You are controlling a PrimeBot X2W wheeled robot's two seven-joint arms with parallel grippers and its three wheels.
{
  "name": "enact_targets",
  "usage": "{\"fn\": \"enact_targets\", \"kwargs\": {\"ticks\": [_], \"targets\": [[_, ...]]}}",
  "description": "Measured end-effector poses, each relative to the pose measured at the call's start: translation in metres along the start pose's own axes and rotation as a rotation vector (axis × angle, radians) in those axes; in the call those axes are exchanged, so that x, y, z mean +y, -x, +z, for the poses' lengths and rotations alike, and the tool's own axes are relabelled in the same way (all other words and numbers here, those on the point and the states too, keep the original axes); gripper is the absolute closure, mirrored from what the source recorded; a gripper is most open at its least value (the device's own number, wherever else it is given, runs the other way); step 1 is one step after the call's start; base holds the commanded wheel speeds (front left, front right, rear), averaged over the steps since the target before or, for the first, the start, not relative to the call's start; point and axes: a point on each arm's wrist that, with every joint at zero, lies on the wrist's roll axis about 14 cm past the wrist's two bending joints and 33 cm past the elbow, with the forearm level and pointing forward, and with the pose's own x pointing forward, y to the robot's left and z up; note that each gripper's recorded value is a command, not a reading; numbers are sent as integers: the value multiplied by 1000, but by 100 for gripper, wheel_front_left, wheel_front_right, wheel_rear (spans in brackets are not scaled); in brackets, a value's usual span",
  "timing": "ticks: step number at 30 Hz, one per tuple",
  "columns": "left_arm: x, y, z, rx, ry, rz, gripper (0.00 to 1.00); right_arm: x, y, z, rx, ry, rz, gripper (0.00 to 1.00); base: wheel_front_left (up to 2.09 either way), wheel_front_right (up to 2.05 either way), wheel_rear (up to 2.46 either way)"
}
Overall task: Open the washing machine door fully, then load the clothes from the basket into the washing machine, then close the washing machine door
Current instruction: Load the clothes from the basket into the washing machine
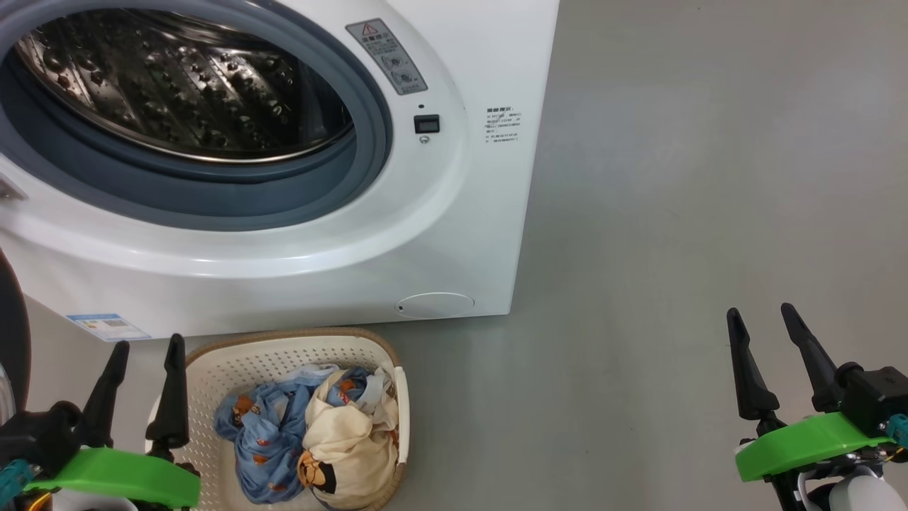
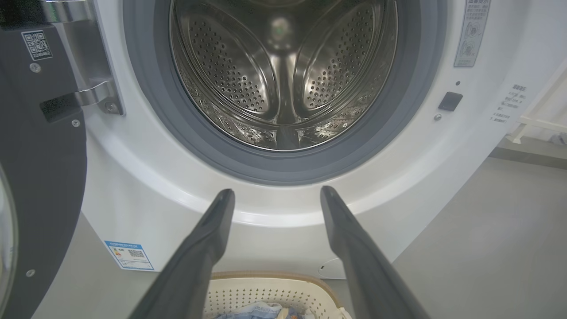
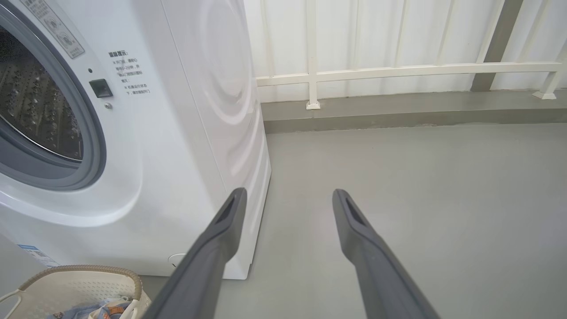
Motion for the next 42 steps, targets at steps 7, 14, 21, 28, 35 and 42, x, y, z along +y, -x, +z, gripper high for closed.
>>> {"fn": "enact_targets", "kwargs": {"ticks": [7,14,21,28,35,42], "targets": [[6,2,-11,31,7,25,0,1,-3,-4,10,-2,5,0,0,0,0],[9,3,-32,87,27,48,0,3,-9,-8,15,-6,9,0,0,0,0],[7,-4,-60,162,68,60,0,3,-22,-8,8,-11,12,0,0,0,0],[5,0,-113,326,94,82,0,3,-32,-14,11,-19,8,0,0,0,0],[-10,10,-173,531,125,68,0,2,-39,-26,34,-20,6,0,0,0,0],[-17,2,-209,657,127,38,0,5,-59,-35,35,-19,20,0,0,0,0]]}}
